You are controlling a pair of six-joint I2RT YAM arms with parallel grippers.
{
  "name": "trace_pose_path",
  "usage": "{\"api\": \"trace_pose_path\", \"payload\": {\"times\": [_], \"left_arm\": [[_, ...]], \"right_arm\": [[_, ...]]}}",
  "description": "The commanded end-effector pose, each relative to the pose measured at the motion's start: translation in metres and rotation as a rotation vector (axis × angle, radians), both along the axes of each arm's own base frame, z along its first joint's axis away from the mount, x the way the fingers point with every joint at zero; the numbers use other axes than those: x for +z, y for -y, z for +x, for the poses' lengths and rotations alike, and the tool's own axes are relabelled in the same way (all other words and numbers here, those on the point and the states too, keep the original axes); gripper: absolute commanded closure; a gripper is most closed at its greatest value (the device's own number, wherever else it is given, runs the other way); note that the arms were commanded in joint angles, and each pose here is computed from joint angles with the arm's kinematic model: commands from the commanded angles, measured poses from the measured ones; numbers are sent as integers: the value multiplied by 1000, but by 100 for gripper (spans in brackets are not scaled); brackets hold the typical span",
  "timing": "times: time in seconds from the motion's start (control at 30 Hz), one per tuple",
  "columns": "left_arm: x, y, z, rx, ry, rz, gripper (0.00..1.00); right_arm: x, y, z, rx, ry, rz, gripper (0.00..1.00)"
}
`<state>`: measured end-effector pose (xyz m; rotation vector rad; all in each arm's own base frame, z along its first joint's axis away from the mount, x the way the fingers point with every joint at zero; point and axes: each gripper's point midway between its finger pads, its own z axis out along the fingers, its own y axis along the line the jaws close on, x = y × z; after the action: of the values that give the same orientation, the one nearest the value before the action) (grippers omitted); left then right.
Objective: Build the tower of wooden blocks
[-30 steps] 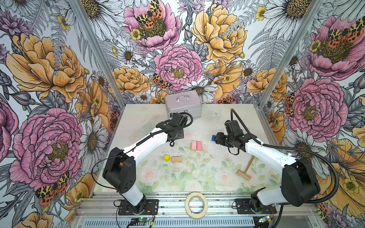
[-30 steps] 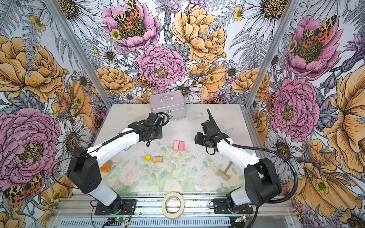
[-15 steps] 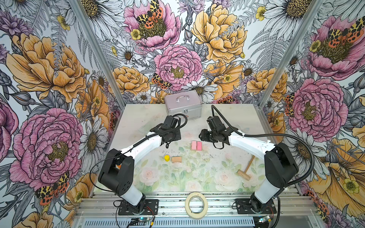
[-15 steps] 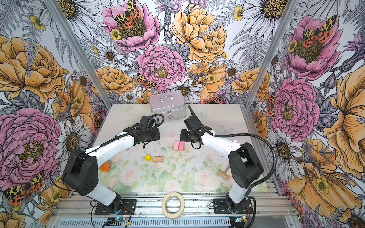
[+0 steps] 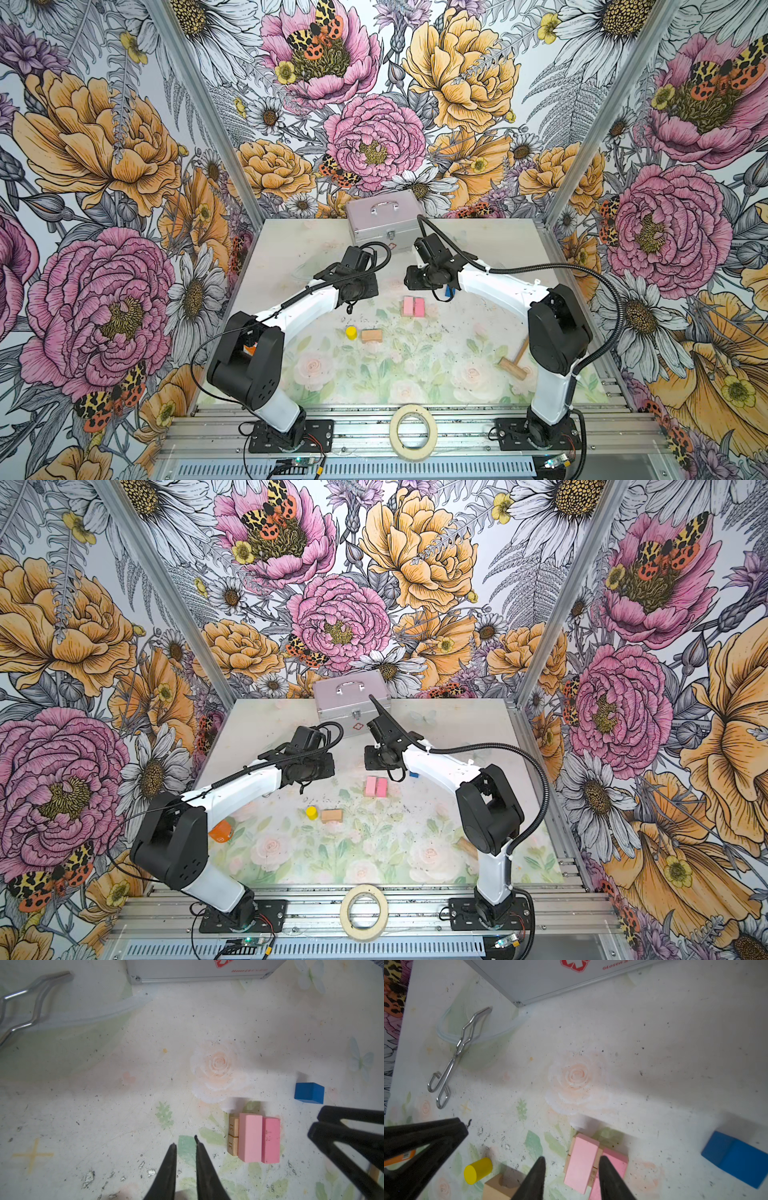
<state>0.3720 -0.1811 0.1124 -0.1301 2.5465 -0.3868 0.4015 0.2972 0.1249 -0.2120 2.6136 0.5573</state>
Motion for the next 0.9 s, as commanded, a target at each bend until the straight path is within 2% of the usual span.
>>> {"api": "trace_pose_path", "payload": {"times": [0.0, 0.07, 0.17, 0.57, 0.87], "left_arm": [[8, -3, 1, -3, 32, -10, 80], [8, -4, 0, -2, 32, -9, 80], [8, -5, -1, 0, 33, -8, 80], [5, -2, -1, -4, 20, -13, 81], [4, -2, -1, -4, 17, -15, 80]], "right_arm": [[-7, -4, 15, 59, -27, 17, 79], [-11, -4, 19, 72, -42, 12, 89], [-17, -4, 20, 88, -63, -3, 100], [-48, -14, 6, 135, -161, 4, 100], [-60, -14, 4, 133, -184, -9, 100]]}}
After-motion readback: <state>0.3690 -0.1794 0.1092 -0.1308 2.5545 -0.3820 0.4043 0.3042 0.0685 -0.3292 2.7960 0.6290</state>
